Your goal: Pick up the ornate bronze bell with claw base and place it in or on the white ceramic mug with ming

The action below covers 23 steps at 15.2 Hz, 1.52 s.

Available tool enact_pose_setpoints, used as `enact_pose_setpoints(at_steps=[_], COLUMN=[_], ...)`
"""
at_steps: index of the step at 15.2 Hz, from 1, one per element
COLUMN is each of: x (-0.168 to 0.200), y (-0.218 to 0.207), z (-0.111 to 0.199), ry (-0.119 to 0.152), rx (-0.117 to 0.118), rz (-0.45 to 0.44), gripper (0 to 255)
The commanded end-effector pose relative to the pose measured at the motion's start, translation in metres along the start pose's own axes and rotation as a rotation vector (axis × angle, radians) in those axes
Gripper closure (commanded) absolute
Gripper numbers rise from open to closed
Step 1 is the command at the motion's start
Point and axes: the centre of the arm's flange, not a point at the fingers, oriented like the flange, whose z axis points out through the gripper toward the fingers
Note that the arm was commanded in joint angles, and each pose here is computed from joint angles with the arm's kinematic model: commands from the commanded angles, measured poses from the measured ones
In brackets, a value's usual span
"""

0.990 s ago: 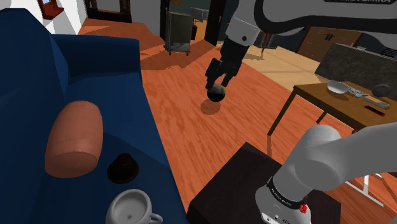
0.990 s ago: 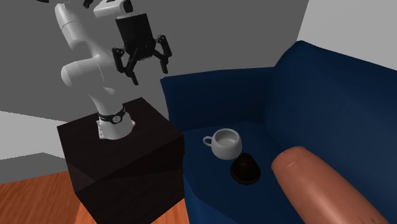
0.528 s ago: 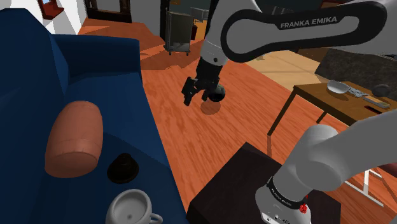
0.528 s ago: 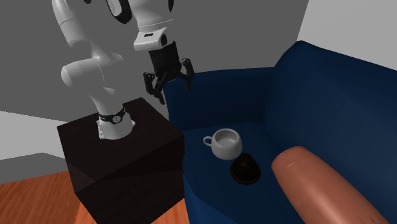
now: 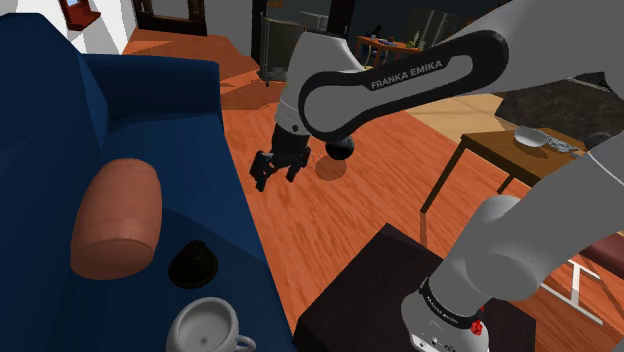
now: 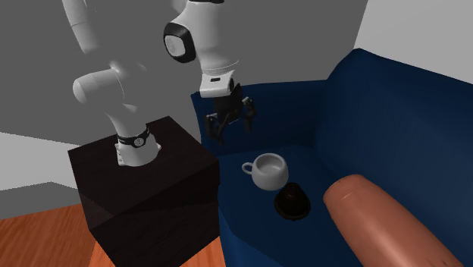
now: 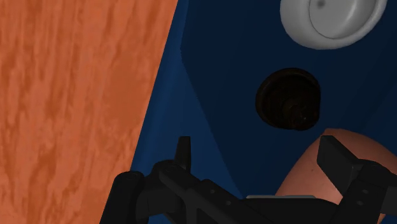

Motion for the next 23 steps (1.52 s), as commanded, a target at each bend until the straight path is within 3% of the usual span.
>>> enact_pose_setpoints(at_steps=[1,20,23], x=[0.008,0.081,0.081], y=[-0.015,-0.136,-0.137], z=[0.025,0.232,0.243], ry=[-0.001,-0.022,-0.022], rx=[0.003,0.018,0.018], rz=[0.002,0.014,0.014], gripper=[0,0,0])
